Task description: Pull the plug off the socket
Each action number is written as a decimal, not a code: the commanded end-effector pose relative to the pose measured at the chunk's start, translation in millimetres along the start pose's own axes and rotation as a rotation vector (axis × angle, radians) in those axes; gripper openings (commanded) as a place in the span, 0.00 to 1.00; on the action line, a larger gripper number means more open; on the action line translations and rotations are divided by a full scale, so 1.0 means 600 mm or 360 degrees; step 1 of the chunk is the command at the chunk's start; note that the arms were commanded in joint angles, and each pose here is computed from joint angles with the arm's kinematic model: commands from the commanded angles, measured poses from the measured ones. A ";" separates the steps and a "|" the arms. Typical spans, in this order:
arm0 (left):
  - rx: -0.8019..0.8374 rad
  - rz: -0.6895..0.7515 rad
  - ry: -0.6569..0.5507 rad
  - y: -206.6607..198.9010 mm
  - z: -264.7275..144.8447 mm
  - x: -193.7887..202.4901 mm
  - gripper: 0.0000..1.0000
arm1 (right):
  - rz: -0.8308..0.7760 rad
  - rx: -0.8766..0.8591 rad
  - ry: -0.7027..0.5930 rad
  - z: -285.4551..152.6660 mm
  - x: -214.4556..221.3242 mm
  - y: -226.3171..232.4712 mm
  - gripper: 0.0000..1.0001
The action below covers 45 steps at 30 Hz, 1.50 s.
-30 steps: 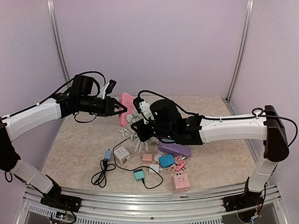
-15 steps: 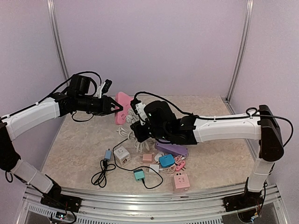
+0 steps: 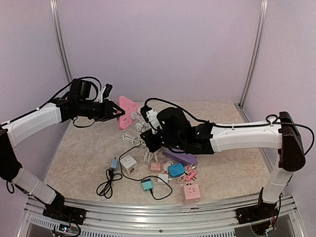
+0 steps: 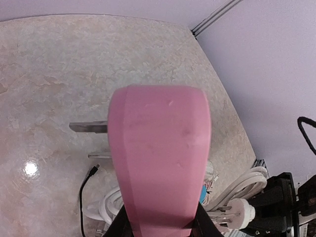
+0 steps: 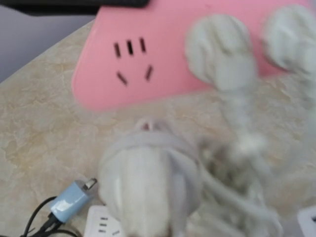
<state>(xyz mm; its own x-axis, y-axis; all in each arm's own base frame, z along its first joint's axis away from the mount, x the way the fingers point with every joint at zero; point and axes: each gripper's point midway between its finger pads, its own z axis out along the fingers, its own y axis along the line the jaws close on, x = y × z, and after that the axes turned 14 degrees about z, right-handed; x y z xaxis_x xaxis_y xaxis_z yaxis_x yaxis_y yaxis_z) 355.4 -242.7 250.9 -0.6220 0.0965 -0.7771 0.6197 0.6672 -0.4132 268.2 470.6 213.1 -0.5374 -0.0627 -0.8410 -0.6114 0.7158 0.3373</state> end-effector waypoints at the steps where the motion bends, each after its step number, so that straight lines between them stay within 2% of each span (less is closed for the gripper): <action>1: 0.0046 0.0039 -0.0248 -0.005 -0.033 -0.070 0.00 | 0.0063 -0.0114 -0.0212 -0.074 -0.076 0.030 0.00; 7: 0.0012 0.0029 -0.0272 0.010 -0.043 -0.077 0.00 | 0.0093 0.0053 -0.0241 -0.104 -0.079 -0.015 0.00; 12: -0.0009 0.0025 -0.0286 0.019 -0.048 -0.080 0.00 | 0.0158 0.0054 -0.0241 -0.117 -0.070 -0.043 0.00; 18: 0.0023 0.0051 -0.0299 0.013 -0.051 -0.083 0.00 | 0.0279 0.0090 -0.0164 -0.100 -0.040 -0.084 0.00; 28: 0.0088 0.0109 -0.0331 -0.005 -0.061 -0.092 0.00 | 0.0538 0.0179 -0.0147 -0.093 -0.010 -0.164 0.00; 38: 0.0198 0.0206 -0.0362 -0.039 -0.070 -0.099 0.00 | 0.0744 0.0205 -0.0018 -0.045 0.035 -0.213 0.00; 45: 0.0239 0.0241 -0.0372 -0.055 -0.073 -0.100 0.00 | 0.0824 0.0273 0.0052 -0.022 0.068 -0.241 0.13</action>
<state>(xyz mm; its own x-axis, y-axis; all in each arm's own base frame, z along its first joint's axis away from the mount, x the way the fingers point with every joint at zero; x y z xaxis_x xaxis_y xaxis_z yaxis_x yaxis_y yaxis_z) 361.7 -225.9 264.5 -0.5920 0.0523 -0.8042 0.6382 0.6398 -0.4282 321.7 353.7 145.8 -0.7477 0.2800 -0.6021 -0.1938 0.7752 0.6012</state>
